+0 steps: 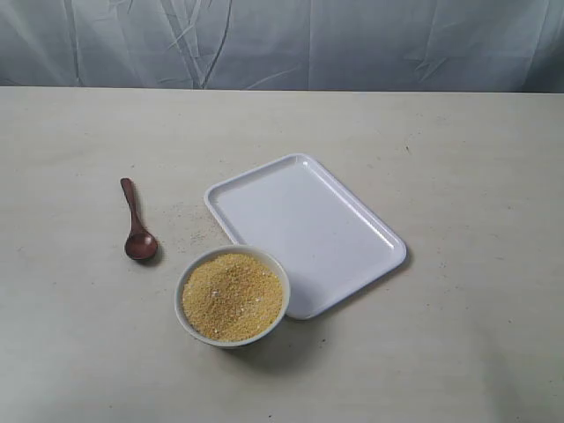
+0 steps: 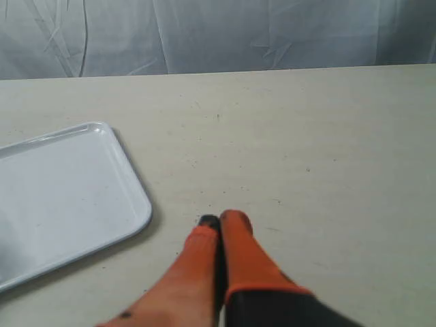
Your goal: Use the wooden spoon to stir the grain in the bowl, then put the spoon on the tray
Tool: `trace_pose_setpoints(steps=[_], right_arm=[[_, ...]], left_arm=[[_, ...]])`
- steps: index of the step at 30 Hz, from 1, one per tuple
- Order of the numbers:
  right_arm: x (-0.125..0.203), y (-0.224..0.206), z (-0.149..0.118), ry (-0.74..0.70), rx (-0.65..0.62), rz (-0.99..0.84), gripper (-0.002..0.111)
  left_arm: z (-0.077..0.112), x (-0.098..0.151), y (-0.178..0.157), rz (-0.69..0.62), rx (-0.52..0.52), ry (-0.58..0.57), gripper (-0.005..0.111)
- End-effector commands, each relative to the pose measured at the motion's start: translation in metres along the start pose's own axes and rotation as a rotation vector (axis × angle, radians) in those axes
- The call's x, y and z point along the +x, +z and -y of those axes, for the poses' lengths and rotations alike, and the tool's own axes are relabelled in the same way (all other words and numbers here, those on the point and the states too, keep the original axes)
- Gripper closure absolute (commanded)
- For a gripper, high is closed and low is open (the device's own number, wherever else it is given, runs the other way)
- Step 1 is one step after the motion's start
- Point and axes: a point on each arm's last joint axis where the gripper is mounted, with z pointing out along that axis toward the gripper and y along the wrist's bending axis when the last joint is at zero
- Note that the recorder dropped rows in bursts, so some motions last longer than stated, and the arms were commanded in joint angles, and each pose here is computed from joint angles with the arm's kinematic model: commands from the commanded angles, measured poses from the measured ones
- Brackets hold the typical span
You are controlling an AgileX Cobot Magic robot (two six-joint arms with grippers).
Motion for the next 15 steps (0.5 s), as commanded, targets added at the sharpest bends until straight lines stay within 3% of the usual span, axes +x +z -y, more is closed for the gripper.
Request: trace_pose_setpoints(steps=[1, 8, 12, 15], right_arm=[[0.000, 0.000, 0.000, 0.002, 0.004, 0.016, 0.108], [0.000, 0.000, 0.000, 0.002, 0.004, 0.016, 0.108], [0.000, 0.000, 0.000, 0.002, 0.004, 0.016, 0.108], [0.000, 0.000, 0.000, 0.002, 0.004, 0.016, 0.108]], left_arm=[[0.000, 0.000, 0.000, 0.007, 0.000, 0.002, 0.107], [-0.001, -0.001, 0.000, 0.021, -0.005, 0.031, 0.107], [0.001, -0.014, -0.001, 0.167, 0.017, -0.063, 0.107], [0.001, -0.024, -0.004, 0.278, 0.019, -0.064, 0.107]])
